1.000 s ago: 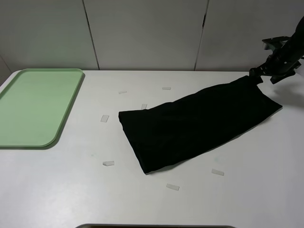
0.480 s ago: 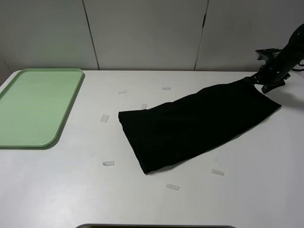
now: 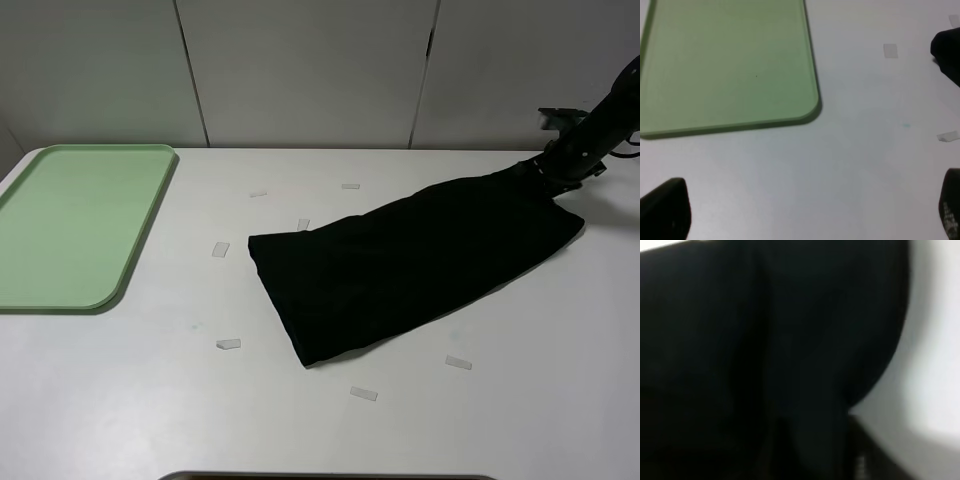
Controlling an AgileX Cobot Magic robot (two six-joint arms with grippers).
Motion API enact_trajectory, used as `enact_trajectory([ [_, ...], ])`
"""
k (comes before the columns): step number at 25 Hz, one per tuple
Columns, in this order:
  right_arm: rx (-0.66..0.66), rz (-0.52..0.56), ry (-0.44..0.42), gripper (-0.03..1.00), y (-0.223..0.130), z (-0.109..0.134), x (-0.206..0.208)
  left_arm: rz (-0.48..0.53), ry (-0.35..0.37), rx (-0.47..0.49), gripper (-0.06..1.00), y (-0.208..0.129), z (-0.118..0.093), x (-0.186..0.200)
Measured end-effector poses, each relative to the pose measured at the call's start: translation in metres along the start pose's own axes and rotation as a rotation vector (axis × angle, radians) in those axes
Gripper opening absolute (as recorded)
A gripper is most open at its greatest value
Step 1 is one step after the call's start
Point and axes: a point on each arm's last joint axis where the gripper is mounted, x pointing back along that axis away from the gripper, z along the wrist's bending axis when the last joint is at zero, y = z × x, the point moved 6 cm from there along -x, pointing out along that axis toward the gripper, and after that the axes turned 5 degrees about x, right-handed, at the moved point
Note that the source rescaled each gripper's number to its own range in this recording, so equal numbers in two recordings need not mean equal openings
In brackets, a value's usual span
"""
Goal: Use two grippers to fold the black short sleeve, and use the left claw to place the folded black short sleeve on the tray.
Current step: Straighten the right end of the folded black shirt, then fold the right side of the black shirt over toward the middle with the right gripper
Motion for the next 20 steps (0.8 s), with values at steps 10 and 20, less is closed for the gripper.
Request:
enact_trajectory([
  [10, 0.021, 0.027, -0.036, 0.0, -0.002, -0.002, 0.007, 0.0, 0.0, 0.0, 1.0, 0.0, 0.0, 0.0],
  [20, 0.02, -0.004, -0.33, 0.0, 0.021, -0.001, 0.074, 0.0, 0.0, 0.0, 1.0, 0.0, 0.0, 0.0],
])
